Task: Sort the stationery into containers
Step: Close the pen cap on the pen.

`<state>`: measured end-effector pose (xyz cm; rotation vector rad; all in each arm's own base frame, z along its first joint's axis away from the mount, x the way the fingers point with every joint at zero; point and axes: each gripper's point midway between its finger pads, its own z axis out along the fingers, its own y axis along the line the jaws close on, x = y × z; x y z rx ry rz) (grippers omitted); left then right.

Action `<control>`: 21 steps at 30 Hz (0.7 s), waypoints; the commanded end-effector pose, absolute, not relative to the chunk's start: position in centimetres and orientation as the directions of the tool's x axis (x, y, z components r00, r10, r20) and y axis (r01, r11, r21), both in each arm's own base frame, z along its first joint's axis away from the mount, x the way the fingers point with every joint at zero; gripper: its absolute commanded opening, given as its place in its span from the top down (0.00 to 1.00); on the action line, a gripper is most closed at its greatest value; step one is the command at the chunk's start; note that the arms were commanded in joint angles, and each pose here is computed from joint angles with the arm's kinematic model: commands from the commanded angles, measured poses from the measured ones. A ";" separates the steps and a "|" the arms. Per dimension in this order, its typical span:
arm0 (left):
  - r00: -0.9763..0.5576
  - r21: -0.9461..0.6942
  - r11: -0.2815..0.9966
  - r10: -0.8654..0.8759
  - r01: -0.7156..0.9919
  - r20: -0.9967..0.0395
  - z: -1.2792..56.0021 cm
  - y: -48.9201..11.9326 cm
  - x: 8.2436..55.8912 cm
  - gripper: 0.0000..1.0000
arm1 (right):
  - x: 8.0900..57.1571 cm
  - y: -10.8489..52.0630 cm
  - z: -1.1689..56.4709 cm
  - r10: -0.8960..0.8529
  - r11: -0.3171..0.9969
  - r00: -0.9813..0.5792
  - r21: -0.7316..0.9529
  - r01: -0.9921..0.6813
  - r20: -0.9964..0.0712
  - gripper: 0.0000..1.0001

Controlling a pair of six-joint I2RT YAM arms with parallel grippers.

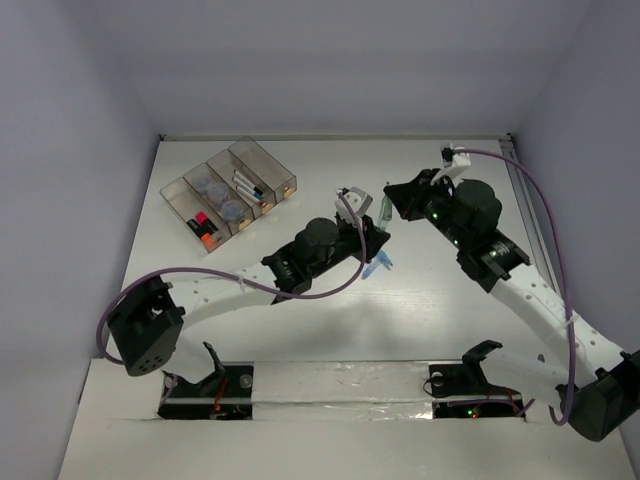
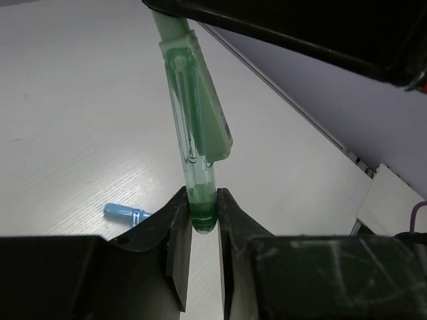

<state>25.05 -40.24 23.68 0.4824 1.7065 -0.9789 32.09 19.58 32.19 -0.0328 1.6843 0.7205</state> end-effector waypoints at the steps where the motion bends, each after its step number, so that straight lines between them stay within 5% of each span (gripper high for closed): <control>1: -0.254 -0.277 0.572 -0.122 0.772 -0.959 25.9 -38.8 24.2 1.00 | 31.9 19.7 31.7 0.193 0.844 -0.321 0.324 -0.427 -0.927 1.00; 10: -0.151 -0.189 0.550 -0.114 0.813 -0.982 28.6 -36.3 22.3 1.00 | 29.8 23.7 29.0 -0.021 0.696 -0.519 0.361 -0.621 -0.855 1.00; 16: -0.125 -0.160 0.500 -0.101 0.851 -0.987 29.7 -35.6 20.2 1.00 | 26.1 26.7 27.8 -0.115 0.464 -0.569 0.462 -0.756 -0.815 1.00; 21: -0.137 -0.181 0.432 -0.132 0.884 -0.982 30.3 -35.3 18.4 1.00 | 23.3 27.8 27.0 -0.128 0.301 -0.602 0.548 -0.781 -0.788 0.83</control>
